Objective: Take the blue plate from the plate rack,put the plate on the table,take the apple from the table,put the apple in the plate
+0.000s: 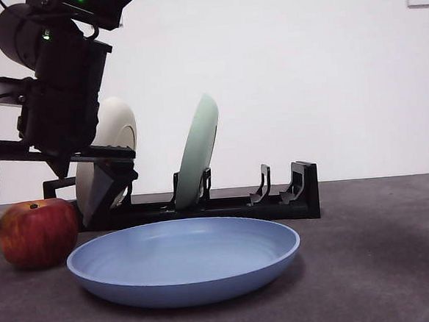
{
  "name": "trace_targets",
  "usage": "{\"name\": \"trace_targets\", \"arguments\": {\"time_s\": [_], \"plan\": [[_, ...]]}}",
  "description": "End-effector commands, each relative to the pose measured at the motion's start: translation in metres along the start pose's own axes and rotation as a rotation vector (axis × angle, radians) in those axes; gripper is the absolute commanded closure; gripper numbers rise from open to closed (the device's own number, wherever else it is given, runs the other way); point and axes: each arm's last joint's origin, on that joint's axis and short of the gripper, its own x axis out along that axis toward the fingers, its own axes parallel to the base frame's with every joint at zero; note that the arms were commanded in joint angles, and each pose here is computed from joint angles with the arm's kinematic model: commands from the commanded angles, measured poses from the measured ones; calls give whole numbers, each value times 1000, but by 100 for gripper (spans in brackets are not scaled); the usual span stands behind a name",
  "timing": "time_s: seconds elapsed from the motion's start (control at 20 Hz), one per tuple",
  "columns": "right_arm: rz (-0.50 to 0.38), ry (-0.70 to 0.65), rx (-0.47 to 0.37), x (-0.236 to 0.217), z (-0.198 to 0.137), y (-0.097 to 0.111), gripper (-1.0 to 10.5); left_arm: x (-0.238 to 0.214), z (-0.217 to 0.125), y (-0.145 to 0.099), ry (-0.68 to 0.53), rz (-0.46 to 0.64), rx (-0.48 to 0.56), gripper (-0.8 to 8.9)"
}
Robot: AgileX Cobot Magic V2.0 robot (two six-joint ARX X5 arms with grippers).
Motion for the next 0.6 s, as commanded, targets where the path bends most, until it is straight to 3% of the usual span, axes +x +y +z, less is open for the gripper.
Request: {"name": "trace_targets", "arguments": {"time_s": [0.05, 0.2, 0.45, 0.6], "plan": [[-6, 70, 52, 8, -8, -1, 786, 0, 0, 0, -1, -7, -15, 821], [-7, 92, 45, 8, -10, -1, 915, 0, 0, 0, 0, -9, -30, 821], [6, 75, 52, -5, -4, 0, 928, 0, 0, 0, 0, -11, -33, 821], [-5, 117, -14, -37, -1, 2, 927, 0, 0, 0, 0, -11, -33, 821]]}}
